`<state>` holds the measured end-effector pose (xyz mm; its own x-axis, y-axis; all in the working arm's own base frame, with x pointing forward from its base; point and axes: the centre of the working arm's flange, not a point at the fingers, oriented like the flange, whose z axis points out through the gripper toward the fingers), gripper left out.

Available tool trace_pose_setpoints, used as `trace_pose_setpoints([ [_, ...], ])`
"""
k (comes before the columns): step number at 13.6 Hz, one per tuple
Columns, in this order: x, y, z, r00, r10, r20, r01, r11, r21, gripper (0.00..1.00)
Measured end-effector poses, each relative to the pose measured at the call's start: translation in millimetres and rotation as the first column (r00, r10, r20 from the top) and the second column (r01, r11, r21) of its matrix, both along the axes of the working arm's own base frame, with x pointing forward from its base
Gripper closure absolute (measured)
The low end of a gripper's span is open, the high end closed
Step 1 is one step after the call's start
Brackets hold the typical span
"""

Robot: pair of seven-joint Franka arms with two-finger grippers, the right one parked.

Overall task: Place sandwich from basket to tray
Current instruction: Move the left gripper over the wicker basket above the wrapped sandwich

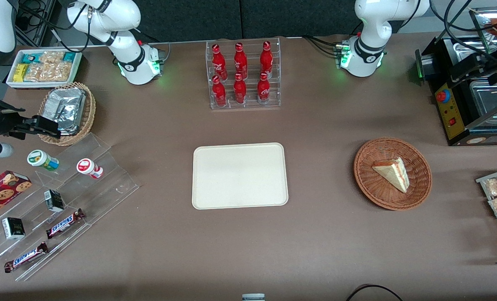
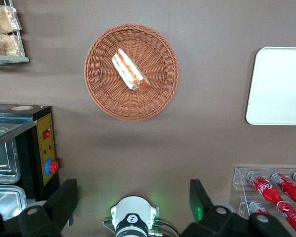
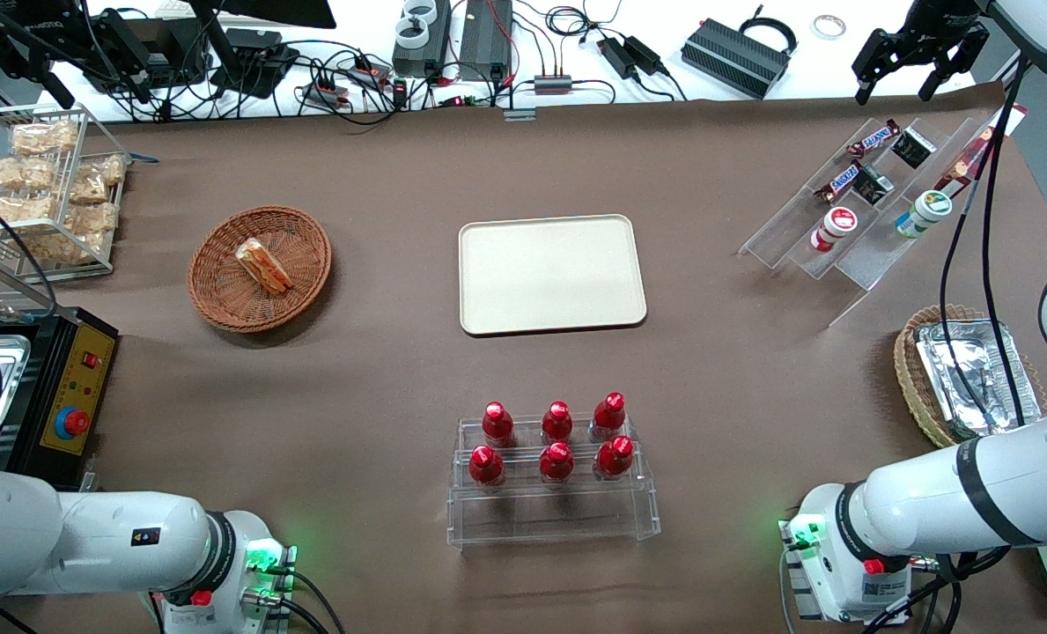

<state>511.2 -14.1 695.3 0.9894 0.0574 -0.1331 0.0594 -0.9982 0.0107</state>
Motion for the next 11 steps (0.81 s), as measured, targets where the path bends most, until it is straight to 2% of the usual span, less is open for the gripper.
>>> trace_pose_setpoints([
  [4, 4, 1, -6, 1.000, 0.002, -0.012, -0.002, 1.000, 0.005, 0.00],
  [6, 11, 4, -19, 0.999, 0.020, -0.038, -0.020, 1.000, 0.014, 0.00],
  [8, 23, 8, -42, 0.992, 0.103, -0.072, -0.100, 0.994, 0.044, 0.00],
  [11, 38, 11, -79, 0.974, 0.211, -0.081, -0.204, 0.976, 0.079, 0.00],
])
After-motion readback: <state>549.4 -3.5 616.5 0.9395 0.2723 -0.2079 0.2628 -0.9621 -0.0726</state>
